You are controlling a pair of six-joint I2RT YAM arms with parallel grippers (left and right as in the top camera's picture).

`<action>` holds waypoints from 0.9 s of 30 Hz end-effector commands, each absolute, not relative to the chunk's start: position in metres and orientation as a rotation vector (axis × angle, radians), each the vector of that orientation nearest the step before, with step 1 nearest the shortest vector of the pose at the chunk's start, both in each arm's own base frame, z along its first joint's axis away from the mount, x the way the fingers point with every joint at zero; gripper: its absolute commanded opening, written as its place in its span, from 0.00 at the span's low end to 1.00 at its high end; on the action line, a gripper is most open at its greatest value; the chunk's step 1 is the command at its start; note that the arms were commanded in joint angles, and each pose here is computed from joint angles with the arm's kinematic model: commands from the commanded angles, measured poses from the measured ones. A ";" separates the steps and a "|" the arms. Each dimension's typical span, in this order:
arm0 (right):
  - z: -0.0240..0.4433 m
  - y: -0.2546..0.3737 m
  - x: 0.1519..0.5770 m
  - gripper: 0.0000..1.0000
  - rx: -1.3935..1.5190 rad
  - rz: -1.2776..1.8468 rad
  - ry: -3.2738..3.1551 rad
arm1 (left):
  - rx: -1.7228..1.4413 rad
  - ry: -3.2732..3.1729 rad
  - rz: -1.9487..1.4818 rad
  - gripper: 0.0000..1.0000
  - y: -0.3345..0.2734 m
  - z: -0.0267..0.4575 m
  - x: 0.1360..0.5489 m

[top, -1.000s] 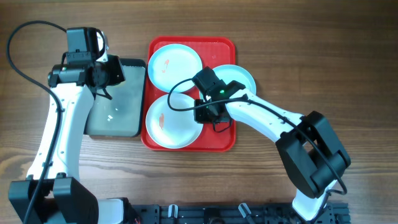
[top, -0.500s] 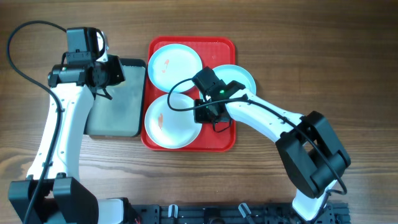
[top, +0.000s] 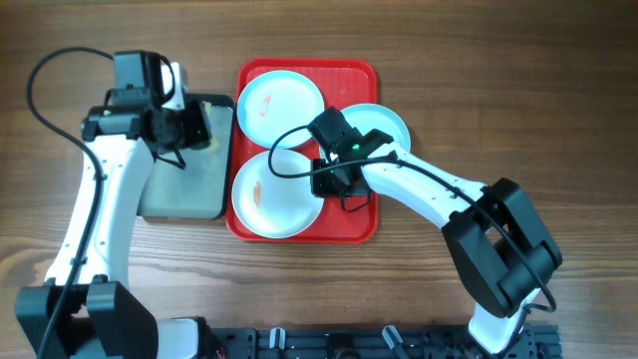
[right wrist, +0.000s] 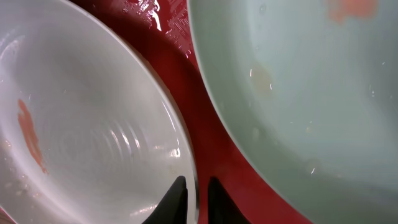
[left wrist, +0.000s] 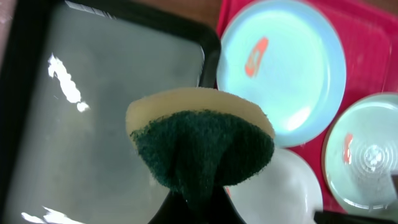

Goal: Clean dirty plates on tray and stack at the side
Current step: 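Move the sponge over the lower white plate with the left gripper, then scrub the lower white plate with the sponge using the left gripper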

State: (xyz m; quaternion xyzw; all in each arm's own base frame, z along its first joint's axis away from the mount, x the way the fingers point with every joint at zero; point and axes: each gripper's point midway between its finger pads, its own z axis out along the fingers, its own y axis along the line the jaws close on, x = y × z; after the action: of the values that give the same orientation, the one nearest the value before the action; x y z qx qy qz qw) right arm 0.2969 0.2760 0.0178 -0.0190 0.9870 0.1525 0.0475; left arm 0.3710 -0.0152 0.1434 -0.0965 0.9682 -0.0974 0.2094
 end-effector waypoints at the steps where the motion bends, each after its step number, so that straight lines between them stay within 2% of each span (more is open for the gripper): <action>1: 0.010 0.276 0.291 0.17 -0.064 0.465 3.035 | -0.230 2.750 -0.356 0.04 -0.038 0.128 0.354; 11: 0.007 0.277 0.290 0.18 -0.065 0.470 3.044 | -0.014 2.826 -0.505 0.04 -0.103 0.113 0.328; 20: 0.008 0.278 0.289 0.18 -0.068 0.480 3.047 | -0.024 2.895 -0.466 0.04 -0.117 0.082 0.305; 27: 0.008 0.278 0.289 0.17 -0.067 0.480 3.046 | -0.030 2.869 -0.398 0.04 -0.109 0.063 0.307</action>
State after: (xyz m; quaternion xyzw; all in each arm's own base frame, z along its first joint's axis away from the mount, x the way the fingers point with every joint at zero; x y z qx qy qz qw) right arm 0.2957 0.2783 0.0183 -0.0202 0.9861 0.1590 0.0440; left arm 0.3053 -0.1136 0.0665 -0.0031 0.9825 -0.1505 0.1099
